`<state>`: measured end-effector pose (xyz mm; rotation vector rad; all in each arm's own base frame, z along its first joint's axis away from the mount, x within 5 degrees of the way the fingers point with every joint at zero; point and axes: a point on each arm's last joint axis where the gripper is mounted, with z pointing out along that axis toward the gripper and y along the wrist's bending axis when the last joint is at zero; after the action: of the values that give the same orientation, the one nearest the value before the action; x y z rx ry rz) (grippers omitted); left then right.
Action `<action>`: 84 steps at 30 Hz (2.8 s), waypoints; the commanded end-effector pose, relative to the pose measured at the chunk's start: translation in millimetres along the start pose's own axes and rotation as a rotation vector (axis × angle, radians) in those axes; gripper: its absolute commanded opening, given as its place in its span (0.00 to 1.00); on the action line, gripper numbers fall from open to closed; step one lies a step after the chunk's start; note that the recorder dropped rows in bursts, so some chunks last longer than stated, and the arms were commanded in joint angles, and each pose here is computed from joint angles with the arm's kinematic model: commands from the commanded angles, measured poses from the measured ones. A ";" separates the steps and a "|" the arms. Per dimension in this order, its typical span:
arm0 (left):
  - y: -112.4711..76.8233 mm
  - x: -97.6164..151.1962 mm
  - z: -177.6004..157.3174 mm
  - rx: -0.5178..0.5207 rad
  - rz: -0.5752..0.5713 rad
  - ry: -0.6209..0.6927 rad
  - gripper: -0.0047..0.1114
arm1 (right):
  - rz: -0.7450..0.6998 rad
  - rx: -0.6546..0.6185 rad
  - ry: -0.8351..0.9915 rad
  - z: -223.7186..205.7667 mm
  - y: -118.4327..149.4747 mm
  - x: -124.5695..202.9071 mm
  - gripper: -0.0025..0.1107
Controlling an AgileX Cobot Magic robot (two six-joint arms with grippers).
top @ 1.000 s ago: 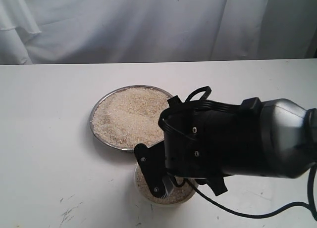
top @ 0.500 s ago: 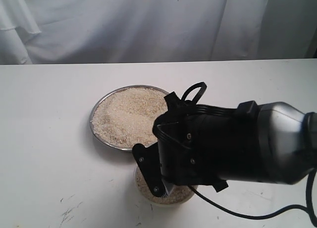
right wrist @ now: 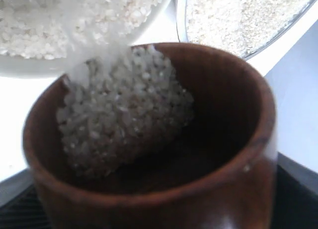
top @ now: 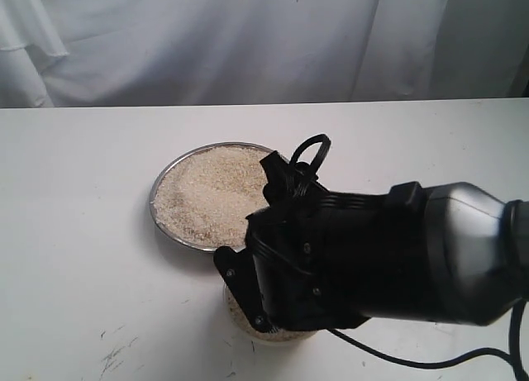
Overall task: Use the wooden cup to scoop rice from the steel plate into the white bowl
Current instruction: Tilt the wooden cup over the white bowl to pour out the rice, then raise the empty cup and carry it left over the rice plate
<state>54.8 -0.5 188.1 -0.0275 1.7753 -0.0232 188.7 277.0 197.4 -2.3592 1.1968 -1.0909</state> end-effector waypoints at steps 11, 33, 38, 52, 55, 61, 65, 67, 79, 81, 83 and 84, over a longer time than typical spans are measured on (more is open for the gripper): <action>-0.1 0.7 0.0 0.002 -0.004 -0.007 0.04 | -0.064 0.079 0.070 -10.0 -5.8 0.4 0.02; -0.1 0.7 0.0 0.002 -0.004 -0.007 0.04 | -0.172 0.146 0.157 -20.1 -9.0 -0.1 0.02; -0.1 0.7 0.0 0.002 -0.004 -0.007 0.04 | -0.208 0.167 0.160 -24.2 -9.3 -3.4 0.02; -0.1 0.7 0.0 0.002 -0.004 -0.007 0.04 | -0.298 0.181 0.188 -29.8 -9.0 -5.9 0.02; -0.1 0.7 0.0 0.002 -0.004 -0.007 0.04 | -0.269 0.171 0.167 -29.8 -8.5 -4.9 0.02; -0.1 0.7 0.0 0.002 -0.004 -0.007 0.04 | 0.004 0.034 -0.050 -25.8 -6.6 12.3 0.02; -0.1 0.7 0.0 0.002 -0.004 -0.007 0.04 | 0.310 0.001 -0.220 -27.0 -14.0 28.2 0.02; -0.1 0.7 0.0 0.002 -0.004 -0.007 0.04 | 0.422 -0.013 -0.294 -27.3 -17.3 32.4 0.02; -0.1 0.7 0.0 0.002 -0.004 -0.007 0.04 | 0.910 -0.034 -0.565 0.1 -39.0 63.7 0.02; -0.1 0.7 0.0 0.002 -0.004 -0.007 0.04 | 0.989 0.006 -0.607 7.2 -45.2 73.1 0.02; -0.1 0.7 0.0 0.002 -0.004 -0.007 0.04 | 1.048 0.060 -0.644 16.9 -52.0 81.4 0.02; -0.1 0.7 0.0 0.002 -0.004 -0.007 0.04 | 1.061 0.072 -0.632 25.1 -58.3 86.5 0.02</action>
<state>54.8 -0.5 188.1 -0.0275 1.7753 -0.0232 258.5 243.1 251.5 -1.4556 1.7267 -0.0377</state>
